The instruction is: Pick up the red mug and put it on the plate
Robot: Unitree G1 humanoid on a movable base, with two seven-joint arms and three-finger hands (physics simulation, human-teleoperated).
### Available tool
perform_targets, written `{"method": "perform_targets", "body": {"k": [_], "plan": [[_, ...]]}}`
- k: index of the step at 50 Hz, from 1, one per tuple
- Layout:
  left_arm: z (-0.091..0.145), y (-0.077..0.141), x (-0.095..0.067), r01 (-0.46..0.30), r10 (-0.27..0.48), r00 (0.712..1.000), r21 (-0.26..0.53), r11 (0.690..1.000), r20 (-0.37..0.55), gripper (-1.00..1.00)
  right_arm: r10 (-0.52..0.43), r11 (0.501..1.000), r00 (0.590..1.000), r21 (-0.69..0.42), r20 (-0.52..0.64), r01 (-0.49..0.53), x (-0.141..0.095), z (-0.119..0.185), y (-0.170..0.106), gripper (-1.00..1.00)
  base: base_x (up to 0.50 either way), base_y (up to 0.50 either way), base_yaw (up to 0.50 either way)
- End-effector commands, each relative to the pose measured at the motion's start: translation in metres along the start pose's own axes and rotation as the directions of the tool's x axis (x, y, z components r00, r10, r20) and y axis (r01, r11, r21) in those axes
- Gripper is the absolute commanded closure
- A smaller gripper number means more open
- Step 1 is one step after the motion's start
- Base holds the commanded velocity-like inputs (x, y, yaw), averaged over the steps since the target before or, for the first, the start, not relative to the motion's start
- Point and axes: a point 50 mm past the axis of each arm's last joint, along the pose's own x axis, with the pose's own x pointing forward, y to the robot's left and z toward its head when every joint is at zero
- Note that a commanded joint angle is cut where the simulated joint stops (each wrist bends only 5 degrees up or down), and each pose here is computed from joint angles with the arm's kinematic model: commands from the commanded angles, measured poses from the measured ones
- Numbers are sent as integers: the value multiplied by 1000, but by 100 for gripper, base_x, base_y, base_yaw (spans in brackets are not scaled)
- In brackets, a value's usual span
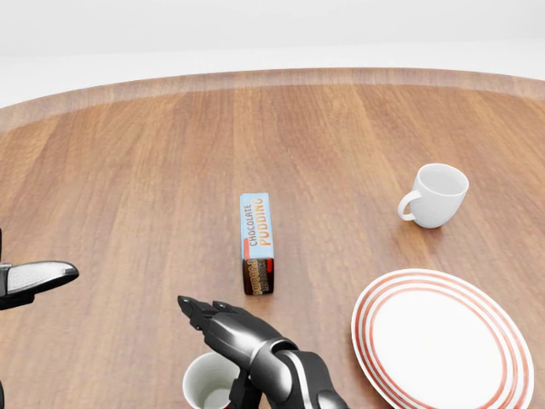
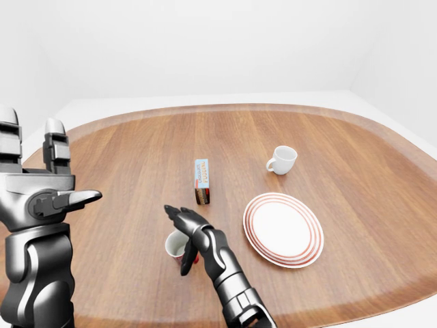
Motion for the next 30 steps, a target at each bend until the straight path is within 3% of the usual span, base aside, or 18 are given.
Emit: {"method": "perform_targets", "body": {"k": [1,20,21,23,30], "plan": [[-1,0,-1,1,-1,1000,0,1000,-5,-100,25,1000,1000,-18,-5,-25,10,-6,0,-100,0,0,0],[-3,1,-1,-3,3,1000,2,1000,-14,-100,48,998,998,-24,-32,-49,15,-16,10,-97,0,0,0],[-3,1,-1,-2,2,1000,3,1000,-15,-100,47,999,998,-24,-34,-48,15,-17,10,-69,0,0,0],[-4,2,-1,-3,4,1000,4,1000,-17,-100,45,999,998,-26,-33,-46,14,-17,9,100,0,0,0],[-4,2,-1,-3,3,1000,4,1000,-16,-100,49,998,998,-34,-35,-50,13,-17,10,100,0,0,0]]}}
